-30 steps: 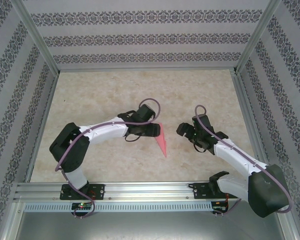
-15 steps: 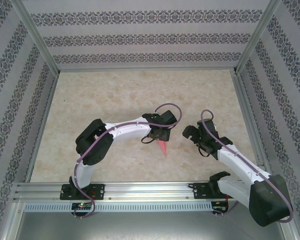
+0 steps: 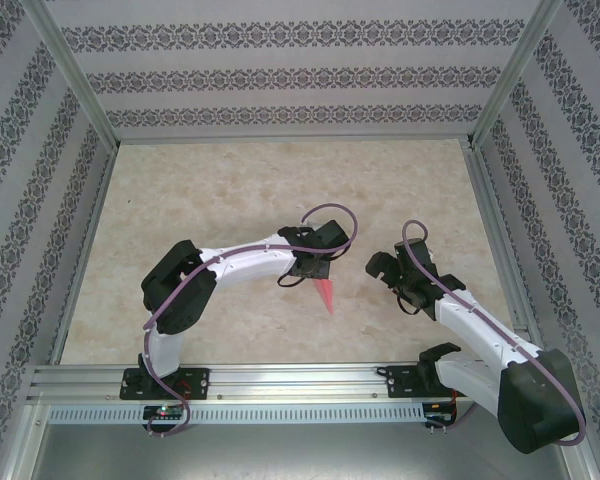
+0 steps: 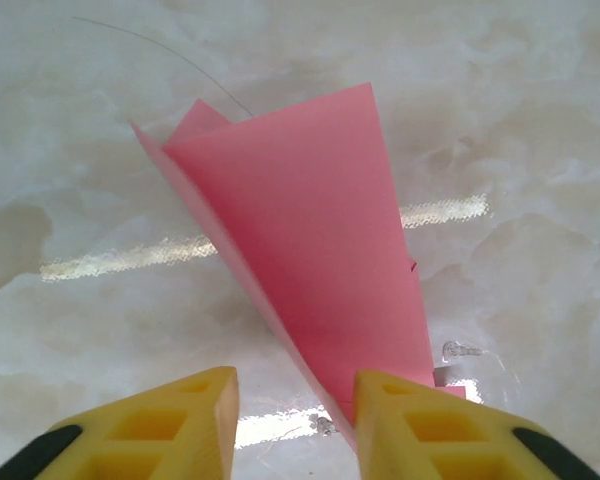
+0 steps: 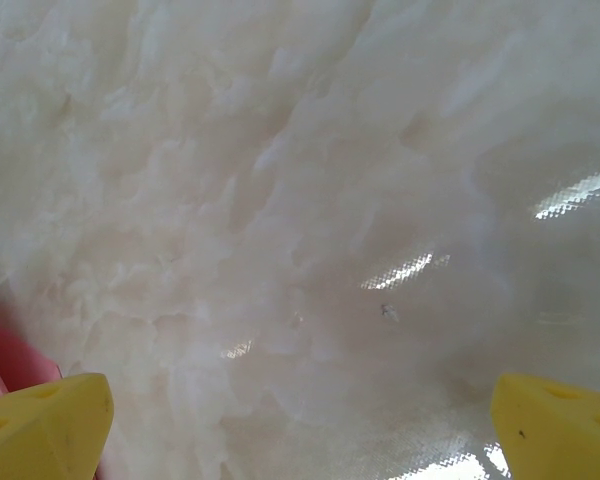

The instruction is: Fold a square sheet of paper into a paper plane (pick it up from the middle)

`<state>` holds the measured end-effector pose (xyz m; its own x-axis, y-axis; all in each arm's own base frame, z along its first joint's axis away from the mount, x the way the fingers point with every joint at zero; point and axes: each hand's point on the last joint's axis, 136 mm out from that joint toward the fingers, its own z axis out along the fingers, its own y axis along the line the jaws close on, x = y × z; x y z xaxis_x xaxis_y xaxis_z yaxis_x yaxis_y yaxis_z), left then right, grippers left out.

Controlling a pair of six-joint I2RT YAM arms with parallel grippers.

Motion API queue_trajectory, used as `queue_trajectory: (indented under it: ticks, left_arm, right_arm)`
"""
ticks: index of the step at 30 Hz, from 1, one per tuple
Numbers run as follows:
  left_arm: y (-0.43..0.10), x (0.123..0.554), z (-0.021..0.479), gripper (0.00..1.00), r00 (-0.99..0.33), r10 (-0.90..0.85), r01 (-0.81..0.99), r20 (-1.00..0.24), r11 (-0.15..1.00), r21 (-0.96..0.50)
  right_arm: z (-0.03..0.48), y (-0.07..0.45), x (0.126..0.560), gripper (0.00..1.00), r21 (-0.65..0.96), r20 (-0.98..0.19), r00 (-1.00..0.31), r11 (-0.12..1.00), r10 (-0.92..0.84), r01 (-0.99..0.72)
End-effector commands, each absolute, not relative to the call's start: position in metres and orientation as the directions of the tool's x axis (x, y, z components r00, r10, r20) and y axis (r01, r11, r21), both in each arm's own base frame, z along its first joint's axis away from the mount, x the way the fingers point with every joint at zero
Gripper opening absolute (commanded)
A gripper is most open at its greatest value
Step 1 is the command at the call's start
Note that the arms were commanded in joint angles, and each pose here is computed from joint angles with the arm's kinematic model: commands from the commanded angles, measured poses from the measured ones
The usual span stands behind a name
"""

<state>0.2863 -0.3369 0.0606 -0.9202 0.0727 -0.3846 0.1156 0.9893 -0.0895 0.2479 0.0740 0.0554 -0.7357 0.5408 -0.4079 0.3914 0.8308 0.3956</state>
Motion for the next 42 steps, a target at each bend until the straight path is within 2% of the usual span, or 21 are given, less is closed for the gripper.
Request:
queue_trajectory:
  ticks: [1, 5, 9, 10, 16, 23, 28, 34, 38, 42]
  left_arm:
    - [-0.336, 0.285, 0.066, 0.29, -0.914, 0.059, 0.106, -0.401, 0.99, -0.096]
    - [-0.335, 0.286, 0.063, 0.19, -0.918, 0.054, 0.102, -0.393, 0.99, -0.102]
    - [-0.337, 0.286, 0.065, 0.02, -0.918, 0.05, 0.105, -0.393, 0.987, -0.12]
    - [-0.336, 0.287, 0.067, 0.0, -0.917, 0.05, 0.107, -0.396, 0.987, -0.124]
    - [-0.346, 0.293, 0.115, 0.0, -0.874, 0.087, 0.208, -0.478, 0.956, -0.206]
    - [-0.346, 0.3, 0.168, 0.0, -0.819, 0.062, 0.325, -0.57, 0.869, -0.373]
    - [-0.347, 0.305, 0.164, 0.0, -0.814, 0.031, 0.356, -0.58, 0.815, -0.457]
    - [-0.354, 0.314, 0.137, 0.0, -0.858, -0.061, 0.315, -0.511, 0.723, -0.615]
    - [-0.356, 0.319, 0.118, 0.0, -0.876, -0.102, 0.282, -0.472, 0.686, -0.671]
    - [-0.352, 0.322, 0.102, 0.0, -0.891, -0.152, 0.23, -0.428, 0.663, -0.713]
  right_arm:
    - [0.057, 0.07, 0.251, 0.97, 0.406, -0.414, -0.713, 0.816, 0.565, 0.411]
    - [0.059, 0.073, 0.252, 0.97, 0.415, -0.41, -0.719, 0.816, 0.562, 0.402]
    - [0.062, 0.076, 0.253, 0.97, 0.429, -0.407, -0.721, 0.814, 0.561, 0.391]
    - [0.063, 0.076, 0.253, 0.97, 0.432, -0.406, -0.722, 0.814, 0.56, 0.388]
    - [0.073, 0.081, 0.254, 0.97, 0.46, -0.412, -0.723, 0.811, 0.555, 0.36]
    - [0.089, 0.092, 0.258, 0.97, 0.53, -0.42, -0.715, 0.791, 0.559, 0.307]
    - [0.102, 0.106, 0.262, 0.97, 0.597, -0.42, -0.722, 0.767, 0.55, 0.237]
    - [0.109, 0.115, 0.264, 0.95, 0.623, -0.433, -0.734, 0.762, 0.524, 0.176]
    - [0.113, 0.133, 0.266, 0.89, 0.641, -0.443, -0.753, 0.759, 0.487, 0.113]
    - [0.12, 0.163, 0.27, 0.7, 0.652, -0.46, -0.776, 0.757, 0.432, 0.035]
